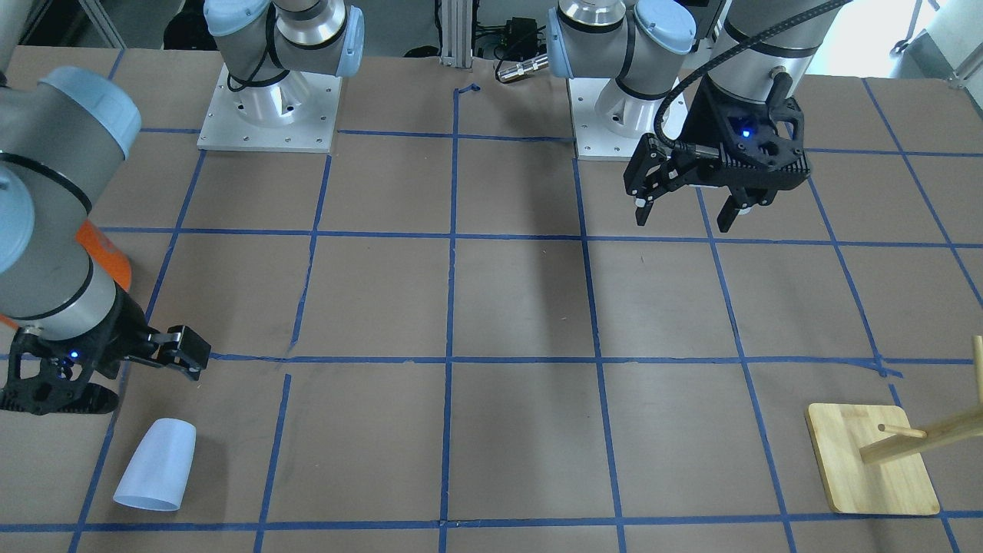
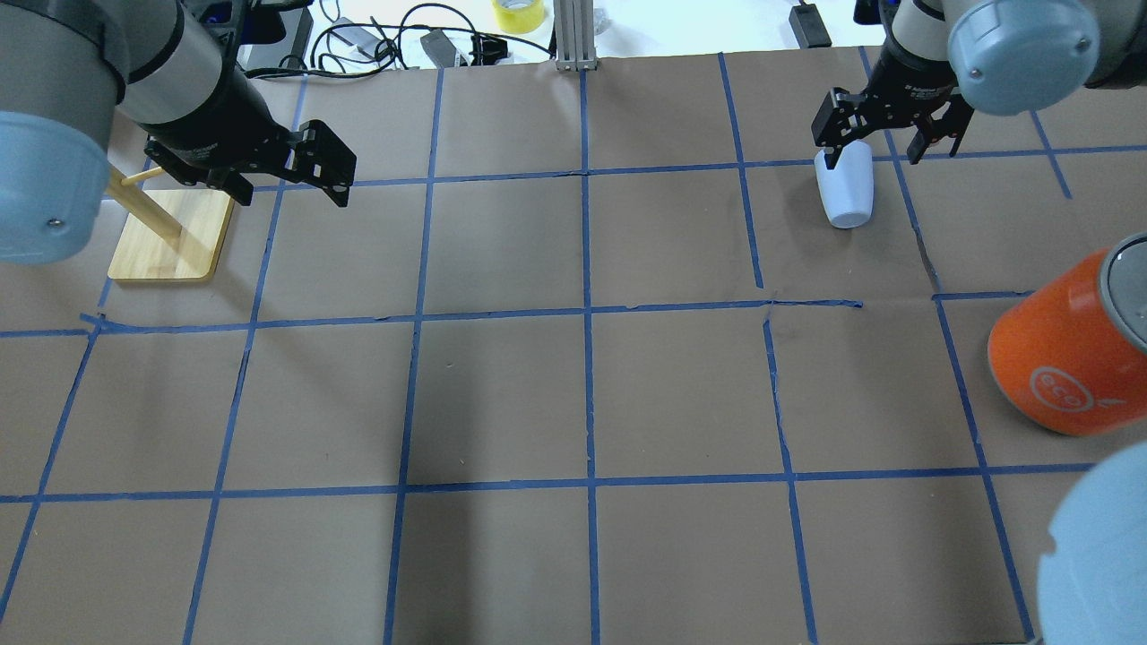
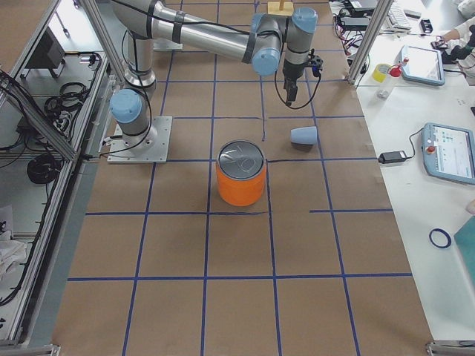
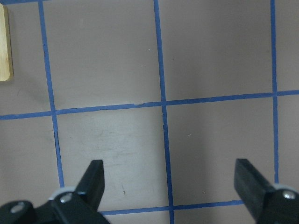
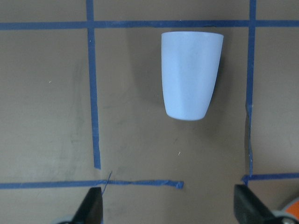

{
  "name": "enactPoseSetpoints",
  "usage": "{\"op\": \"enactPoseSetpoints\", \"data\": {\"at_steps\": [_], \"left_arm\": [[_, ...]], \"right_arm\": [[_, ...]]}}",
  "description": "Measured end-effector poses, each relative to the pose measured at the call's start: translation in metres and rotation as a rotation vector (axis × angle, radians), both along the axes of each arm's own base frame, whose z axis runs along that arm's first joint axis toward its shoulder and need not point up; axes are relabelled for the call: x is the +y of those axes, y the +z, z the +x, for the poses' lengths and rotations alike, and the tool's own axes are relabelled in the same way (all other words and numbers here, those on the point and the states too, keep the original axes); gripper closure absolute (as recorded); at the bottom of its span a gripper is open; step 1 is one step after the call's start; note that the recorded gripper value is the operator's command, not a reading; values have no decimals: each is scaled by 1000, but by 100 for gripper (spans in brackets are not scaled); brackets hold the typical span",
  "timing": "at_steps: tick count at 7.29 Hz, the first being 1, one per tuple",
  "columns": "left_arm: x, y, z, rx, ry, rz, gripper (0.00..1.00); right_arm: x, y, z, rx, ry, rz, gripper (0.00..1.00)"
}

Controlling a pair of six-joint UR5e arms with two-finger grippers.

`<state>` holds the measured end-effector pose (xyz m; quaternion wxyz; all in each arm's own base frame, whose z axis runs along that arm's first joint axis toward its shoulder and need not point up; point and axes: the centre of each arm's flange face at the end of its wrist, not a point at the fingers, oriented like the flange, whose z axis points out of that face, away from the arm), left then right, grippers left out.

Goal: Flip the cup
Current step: 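Lower the right gripper over the upside-down white cup, then close the right gripper on the cup and lift it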

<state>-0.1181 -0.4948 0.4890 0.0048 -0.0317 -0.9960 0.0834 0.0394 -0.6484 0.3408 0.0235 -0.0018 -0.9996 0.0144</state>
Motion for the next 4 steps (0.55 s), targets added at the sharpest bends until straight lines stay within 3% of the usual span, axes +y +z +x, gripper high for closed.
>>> {"op": "enactPoseSetpoints", "data": {"at_steps": [4], "left_arm": [[-1,3,-2,6,-5,-6,0]], "right_arm": [[-46,-99,-21,8,-17,-47,0]]}}
